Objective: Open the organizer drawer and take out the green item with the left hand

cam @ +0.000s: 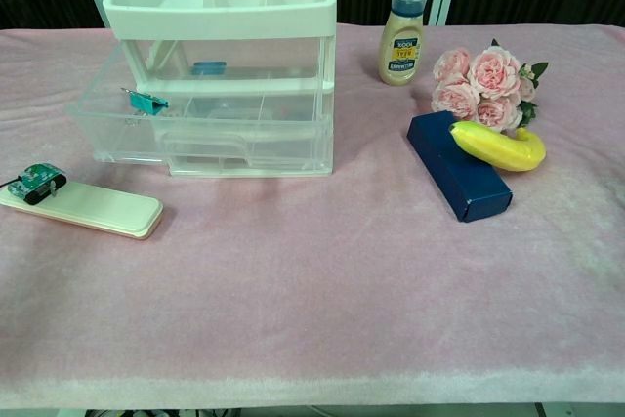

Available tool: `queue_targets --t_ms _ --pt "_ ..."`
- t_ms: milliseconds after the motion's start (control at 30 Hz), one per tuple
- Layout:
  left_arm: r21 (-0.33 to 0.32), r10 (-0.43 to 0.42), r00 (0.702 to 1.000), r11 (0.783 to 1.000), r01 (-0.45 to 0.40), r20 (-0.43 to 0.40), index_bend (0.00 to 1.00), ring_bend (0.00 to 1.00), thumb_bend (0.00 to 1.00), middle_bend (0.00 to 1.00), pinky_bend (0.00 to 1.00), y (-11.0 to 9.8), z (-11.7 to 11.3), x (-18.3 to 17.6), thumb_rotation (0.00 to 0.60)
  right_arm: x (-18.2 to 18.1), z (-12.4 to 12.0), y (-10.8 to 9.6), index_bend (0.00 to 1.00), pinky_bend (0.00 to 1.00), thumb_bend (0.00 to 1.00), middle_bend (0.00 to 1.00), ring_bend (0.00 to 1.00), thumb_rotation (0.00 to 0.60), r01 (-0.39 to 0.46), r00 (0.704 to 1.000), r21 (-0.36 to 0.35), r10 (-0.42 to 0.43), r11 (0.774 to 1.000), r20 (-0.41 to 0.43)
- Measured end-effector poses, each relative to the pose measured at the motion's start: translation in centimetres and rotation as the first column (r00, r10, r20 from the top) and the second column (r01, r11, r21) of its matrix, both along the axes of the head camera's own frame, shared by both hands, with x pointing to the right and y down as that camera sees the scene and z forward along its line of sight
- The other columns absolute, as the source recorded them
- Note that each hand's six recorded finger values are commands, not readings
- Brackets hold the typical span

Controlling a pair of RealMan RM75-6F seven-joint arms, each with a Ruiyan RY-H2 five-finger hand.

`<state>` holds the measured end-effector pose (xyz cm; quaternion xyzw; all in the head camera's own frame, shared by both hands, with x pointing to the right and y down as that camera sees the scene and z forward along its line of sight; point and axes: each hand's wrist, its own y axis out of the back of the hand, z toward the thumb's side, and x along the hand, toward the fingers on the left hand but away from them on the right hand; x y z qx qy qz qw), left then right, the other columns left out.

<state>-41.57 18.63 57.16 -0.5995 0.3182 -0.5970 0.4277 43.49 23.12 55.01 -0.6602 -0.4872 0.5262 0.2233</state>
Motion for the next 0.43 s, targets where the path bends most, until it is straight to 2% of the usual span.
queue_targets --t_ms 67,233,333,433 --pt "0.02 -0.033 0.999 0.999 0.033 -0.016 0.0 0.0 0.03 0.0 0.0 0.9 -1.1 -1.0 0.6 0.0 0.0 0.0 0.0 0.12 0.11 0.0 0.0 0.6 0.003 1.0 0.001 -0.003 1.0 -0.004" --pt "0.071 -0.093 0.995 0.993 0.094 -0.027 0.0 0.0 0.02 0.0 0.0 3.8 -3.6 -3.7 0.6 -0.1 0.0 0.1 0.0 0.12 0.11 0.0 0.0 0.6 0.015 1.0 0.002 -0.015 1.0 -0.012" --pt "0.078 -0.115 0.993 0.99 0.116 -0.012 0.0 0.0 0.01 0.0 0.0 5.5 -4.3 -5.4 0.6 0.0 -0.1 0.1 0.0 0.12 0.11 0.0 0.0 0.6 0.025 1.0 0.003 -0.025 1.0 -0.019" --pt "0.092 -0.123 0.992 0.988 0.122 0.012 0.0 0.0 0.0 0.0 0.0 6.2 -4.4 -6.5 0.6 -0.1 -0.2 0.1 0.0 0.12 0.11 0.0 0.0 0.6 0.043 0.999 0.011 -0.043 0.999 -0.028"
